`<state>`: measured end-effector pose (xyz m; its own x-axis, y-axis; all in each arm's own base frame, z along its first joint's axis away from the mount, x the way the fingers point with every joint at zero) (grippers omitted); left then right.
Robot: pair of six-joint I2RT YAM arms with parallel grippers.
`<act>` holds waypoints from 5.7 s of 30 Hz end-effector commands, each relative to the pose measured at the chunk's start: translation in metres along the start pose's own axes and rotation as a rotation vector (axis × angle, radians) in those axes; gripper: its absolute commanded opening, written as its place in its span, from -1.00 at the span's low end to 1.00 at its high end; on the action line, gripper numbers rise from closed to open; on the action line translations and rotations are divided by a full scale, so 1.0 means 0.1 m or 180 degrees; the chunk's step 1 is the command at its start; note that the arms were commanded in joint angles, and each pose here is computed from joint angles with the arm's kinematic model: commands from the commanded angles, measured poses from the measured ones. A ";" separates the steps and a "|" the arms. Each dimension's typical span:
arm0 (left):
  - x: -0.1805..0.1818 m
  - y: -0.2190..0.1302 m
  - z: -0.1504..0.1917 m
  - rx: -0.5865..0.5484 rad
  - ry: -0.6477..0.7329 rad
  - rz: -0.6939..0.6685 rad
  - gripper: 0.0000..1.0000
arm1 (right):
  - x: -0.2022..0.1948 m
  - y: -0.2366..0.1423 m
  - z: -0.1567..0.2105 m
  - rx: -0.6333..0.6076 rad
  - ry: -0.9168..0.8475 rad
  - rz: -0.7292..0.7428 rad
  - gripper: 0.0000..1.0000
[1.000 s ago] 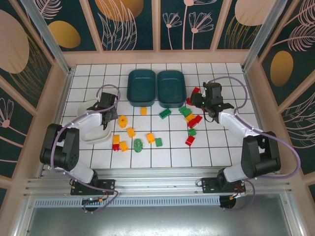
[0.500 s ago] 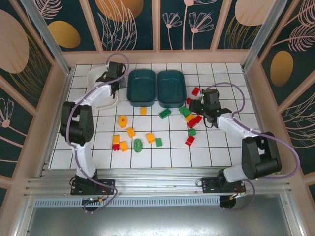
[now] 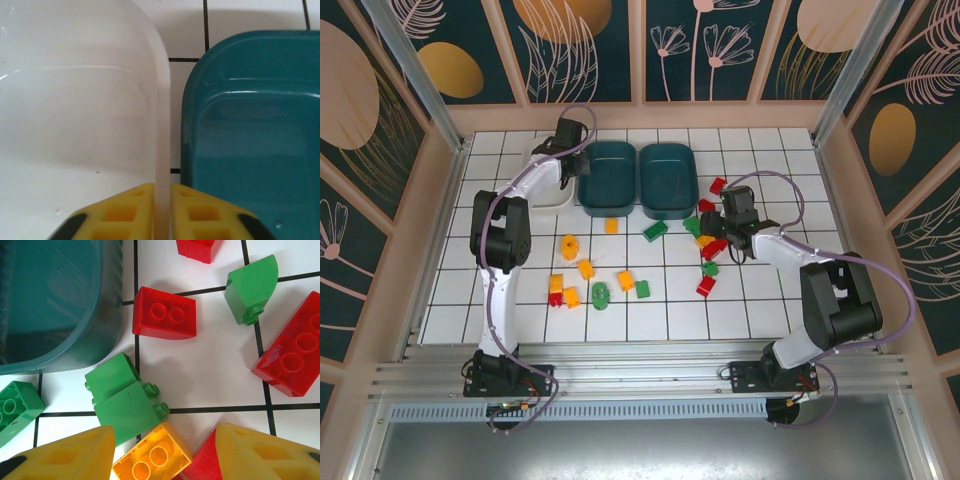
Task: Sort the legos into containers by color
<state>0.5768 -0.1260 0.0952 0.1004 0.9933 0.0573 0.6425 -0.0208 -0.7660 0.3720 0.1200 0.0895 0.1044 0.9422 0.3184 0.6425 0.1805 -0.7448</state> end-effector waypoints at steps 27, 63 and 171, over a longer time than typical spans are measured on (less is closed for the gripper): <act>0.18 -2.19 0.85 -0.1105 -0.1223 0.0800 0.87 | 0.25 0.58 0.22 0.0531 -0.0805 -0.0040 0.07; -0.37 -2.00 1.91 -0.0326 -0.1258 0.1655 0.73 | 1.20 0.78 -1.02 -0.0225 -0.0710 -0.0243 -0.19; -0.10 -1.19 1.97 0.0044 -0.0864 0.0093 0.79 | 1.67 -0.57 0.30 -0.0379 -0.0520 -0.1015 0.28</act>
<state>0.3290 -0.1088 0.0526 -0.1032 0.9813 -0.1628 0.5985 -0.0694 -0.7981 0.3472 0.2875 0.1759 -0.2627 0.8872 0.3793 0.7071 0.4445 -0.5499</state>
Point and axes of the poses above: each hand's point on the last joint's axis, 136 mm out from that joint toward the fingers, its own y axis out along the fingers, its own x axis along the line the jaws close on, z = x × y, the point moved 1 cm from there along -y, back along the fingers, and after that the axes turned 10 degrees about y, right-handed, at the moved point
